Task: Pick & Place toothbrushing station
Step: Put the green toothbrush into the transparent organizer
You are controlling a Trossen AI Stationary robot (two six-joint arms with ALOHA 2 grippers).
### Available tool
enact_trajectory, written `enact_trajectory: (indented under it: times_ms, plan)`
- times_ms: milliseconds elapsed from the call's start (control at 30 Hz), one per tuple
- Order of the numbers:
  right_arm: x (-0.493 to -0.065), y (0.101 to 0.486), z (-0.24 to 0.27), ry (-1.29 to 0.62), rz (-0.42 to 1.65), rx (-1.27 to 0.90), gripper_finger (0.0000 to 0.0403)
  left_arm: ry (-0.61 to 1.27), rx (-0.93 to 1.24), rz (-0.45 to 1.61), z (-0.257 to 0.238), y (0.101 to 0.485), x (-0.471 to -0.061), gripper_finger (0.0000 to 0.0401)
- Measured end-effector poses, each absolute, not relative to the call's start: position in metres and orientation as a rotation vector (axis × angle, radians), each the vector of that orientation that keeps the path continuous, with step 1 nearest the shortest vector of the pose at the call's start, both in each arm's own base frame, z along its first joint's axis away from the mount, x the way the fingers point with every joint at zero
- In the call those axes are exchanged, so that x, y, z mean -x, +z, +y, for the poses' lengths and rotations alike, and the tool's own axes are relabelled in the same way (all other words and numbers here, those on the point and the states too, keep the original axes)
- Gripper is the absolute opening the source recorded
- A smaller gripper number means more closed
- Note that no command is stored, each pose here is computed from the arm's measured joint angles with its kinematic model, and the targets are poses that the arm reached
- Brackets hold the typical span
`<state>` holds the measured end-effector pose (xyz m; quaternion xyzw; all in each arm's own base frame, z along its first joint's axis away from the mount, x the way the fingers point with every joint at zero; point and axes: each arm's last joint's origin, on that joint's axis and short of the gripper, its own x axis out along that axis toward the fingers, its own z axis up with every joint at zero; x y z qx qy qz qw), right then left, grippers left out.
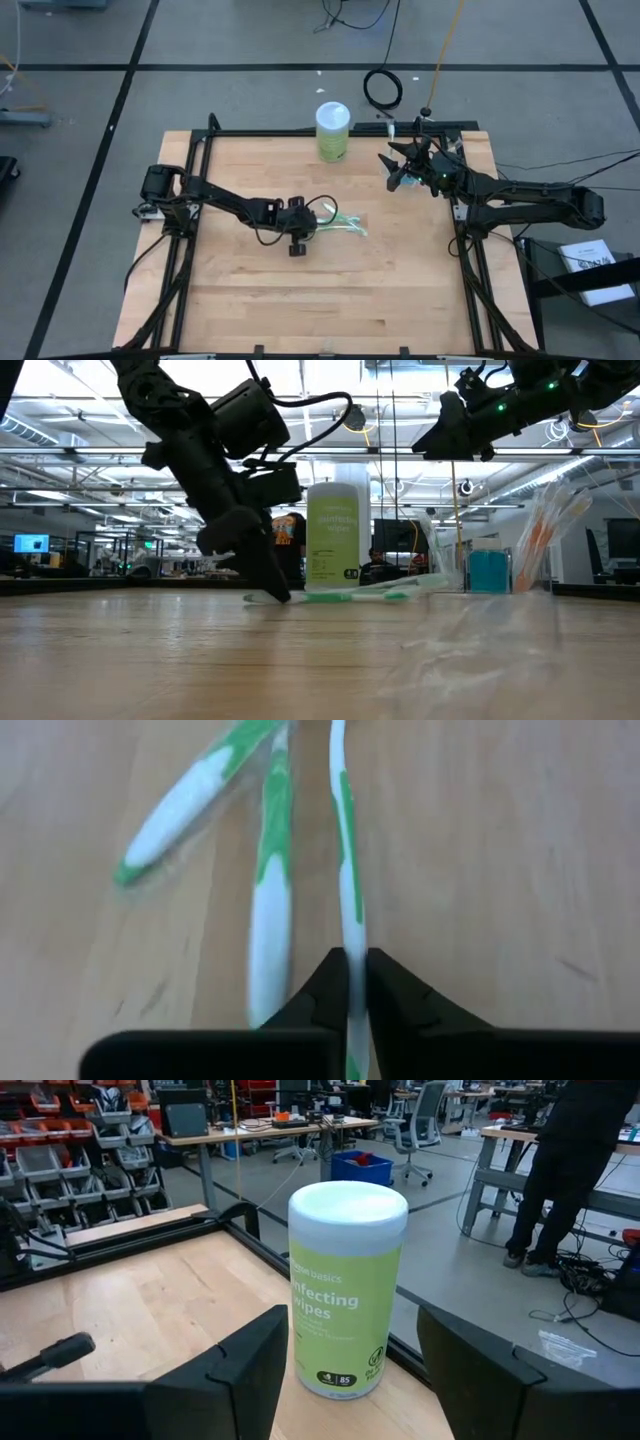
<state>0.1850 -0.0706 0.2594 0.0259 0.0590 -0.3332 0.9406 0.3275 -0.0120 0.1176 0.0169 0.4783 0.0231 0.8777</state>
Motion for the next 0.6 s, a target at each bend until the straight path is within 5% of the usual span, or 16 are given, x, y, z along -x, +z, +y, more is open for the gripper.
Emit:
enact_trajectory:
  times_ms: [600]
  plan:
    - [-0.185, 0.259, -0.071, -0.681, 0.124, -0.053, 0.0215, -0.080, -0.176, 0.689, -0.023, 0.211, -0.306, 0.0015]
